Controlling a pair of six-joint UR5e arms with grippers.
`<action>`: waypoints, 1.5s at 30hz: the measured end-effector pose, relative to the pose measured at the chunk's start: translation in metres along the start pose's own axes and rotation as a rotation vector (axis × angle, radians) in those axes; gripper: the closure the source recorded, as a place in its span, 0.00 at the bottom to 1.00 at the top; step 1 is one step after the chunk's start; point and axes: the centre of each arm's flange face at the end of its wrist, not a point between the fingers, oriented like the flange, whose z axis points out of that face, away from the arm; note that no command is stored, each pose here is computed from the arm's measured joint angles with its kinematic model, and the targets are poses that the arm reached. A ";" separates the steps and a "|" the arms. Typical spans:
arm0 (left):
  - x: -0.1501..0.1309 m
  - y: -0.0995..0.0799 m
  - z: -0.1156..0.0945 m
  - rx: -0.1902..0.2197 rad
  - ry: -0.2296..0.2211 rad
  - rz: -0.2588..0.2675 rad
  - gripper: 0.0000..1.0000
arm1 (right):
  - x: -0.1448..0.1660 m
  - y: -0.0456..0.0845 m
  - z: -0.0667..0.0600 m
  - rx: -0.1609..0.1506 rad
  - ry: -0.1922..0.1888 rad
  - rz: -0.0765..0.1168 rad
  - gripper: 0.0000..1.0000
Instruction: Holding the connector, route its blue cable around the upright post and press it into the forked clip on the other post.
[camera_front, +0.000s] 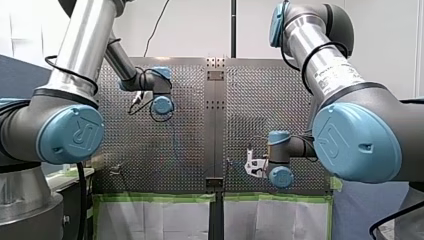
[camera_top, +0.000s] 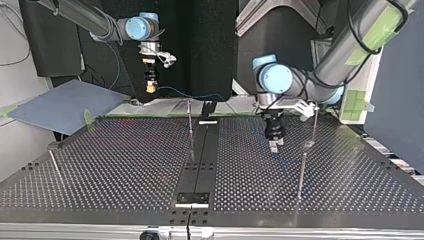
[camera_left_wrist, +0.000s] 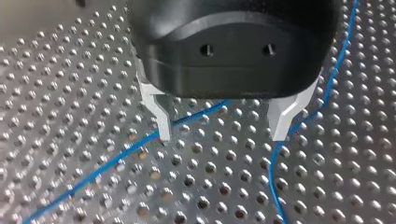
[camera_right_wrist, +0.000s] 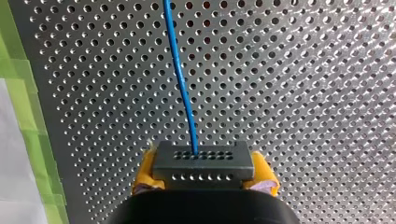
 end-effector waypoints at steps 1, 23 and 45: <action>-0.001 -0.001 -0.001 0.005 -0.004 0.001 0.00 | 0.000 0.000 0.000 0.000 0.000 0.000 1.00; -0.009 -0.010 -0.010 -0.009 -0.007 0.026 0.00 | 0.000 0.000 0.000 0.000 0.002 0.000 1.00; 0.025 -0.029 -0.017 0.002 0.083 0.117 0.00 | 0.000 -0.001 0.001 0.007 0.005 0.006 1.00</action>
